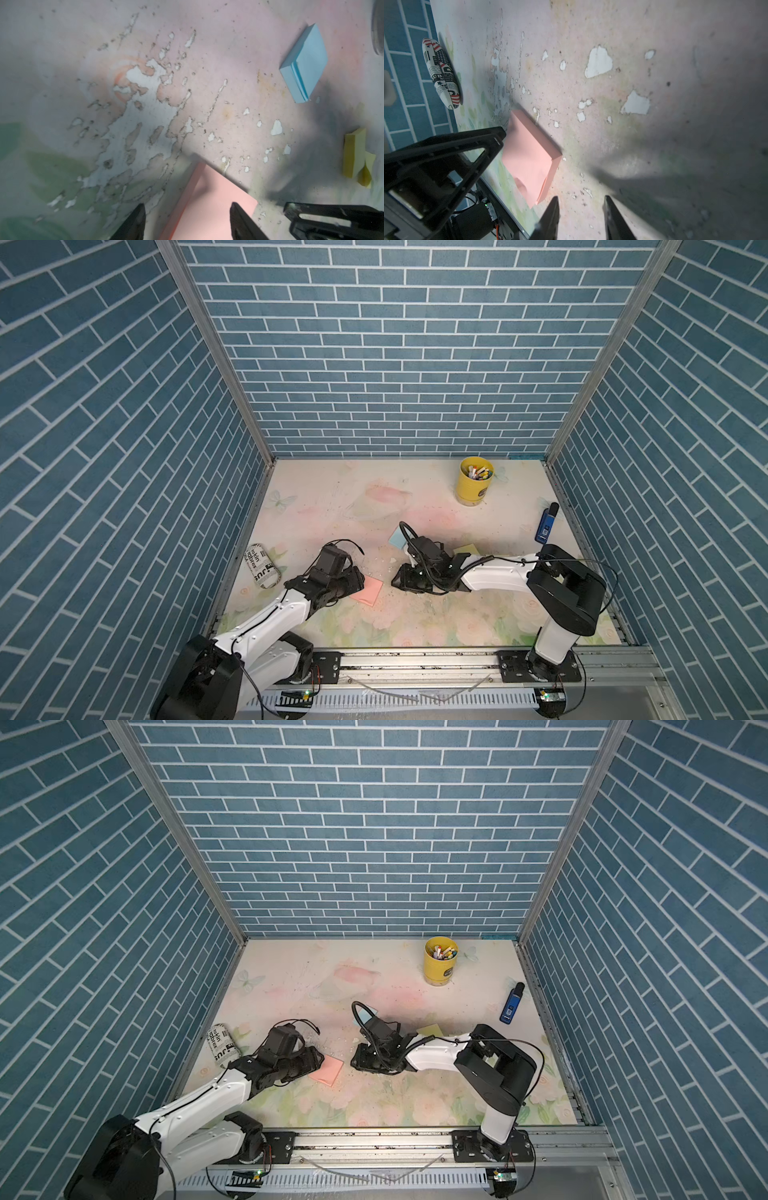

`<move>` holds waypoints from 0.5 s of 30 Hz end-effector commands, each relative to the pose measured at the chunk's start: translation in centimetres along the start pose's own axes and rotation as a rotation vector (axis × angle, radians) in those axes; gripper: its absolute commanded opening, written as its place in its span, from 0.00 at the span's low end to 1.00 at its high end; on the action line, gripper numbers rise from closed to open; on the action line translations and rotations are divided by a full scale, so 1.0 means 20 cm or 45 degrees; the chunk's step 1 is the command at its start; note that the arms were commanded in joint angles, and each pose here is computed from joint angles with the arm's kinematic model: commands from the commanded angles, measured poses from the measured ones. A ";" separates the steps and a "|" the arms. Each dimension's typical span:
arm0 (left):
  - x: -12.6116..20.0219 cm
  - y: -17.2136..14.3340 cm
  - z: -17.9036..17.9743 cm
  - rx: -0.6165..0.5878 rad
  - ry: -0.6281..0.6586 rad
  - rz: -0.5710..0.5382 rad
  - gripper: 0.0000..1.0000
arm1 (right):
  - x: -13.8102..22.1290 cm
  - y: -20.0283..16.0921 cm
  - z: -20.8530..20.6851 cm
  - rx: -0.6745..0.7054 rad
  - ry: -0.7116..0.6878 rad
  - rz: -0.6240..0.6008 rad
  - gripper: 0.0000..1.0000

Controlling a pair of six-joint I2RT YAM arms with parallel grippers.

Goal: Tear off pages from different memo pads
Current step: Move the memo pad to the center of the board.

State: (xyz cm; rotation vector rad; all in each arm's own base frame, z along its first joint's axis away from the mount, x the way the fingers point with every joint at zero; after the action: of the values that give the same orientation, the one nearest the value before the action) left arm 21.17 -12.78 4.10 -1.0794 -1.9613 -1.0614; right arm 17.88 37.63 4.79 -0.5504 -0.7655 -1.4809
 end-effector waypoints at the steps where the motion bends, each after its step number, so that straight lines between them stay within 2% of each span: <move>1: -0.01 -0.08 -0.05 0.018 -0.075 0.041 0.65 | -0.02 0.02 0.08 -0.070 0.093 0.040 0.36; 3: -0.02 -0.13 -0.08 0.030 -0.117 0.040 0.65 | 0.00 0.01 0.03 -0.089 0.087 0.055 0.36; 7: -0.06 -0.19 -0.28 -0.024 -0.231 0.019 0.65 | 0.07 0.03 -0.07 -0.111 0.044 0.039 0.36; 11: -0.09 -0.26 -0.48 -0.037 -0.391 0.097 0.63 | 0.14 0.03 -0.13 -0.113 0.002 0.027 0.36; 15: -0.07 -0.25 -0.40 -0.090 -0.284 0.086 0.59 | 0.19 -0.01 -0.18 -0.119 -0.040 0.023 0.36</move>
State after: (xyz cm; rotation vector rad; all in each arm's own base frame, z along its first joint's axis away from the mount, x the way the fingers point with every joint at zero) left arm 18.34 -22.39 4.33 -1.3764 -2.0522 -0.9894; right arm 18.88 33.83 5.46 -0.6164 -0.6893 -1.5201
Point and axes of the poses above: each gripper's point midway between its finger pads, its own x axis back along the fingers, its own z axis along the line the jaws close on, y = z × x, the point moved 1 cm from there along x, back along the fingers, and after that the axes turned 1 degree about -x, right-handed, at the moved point
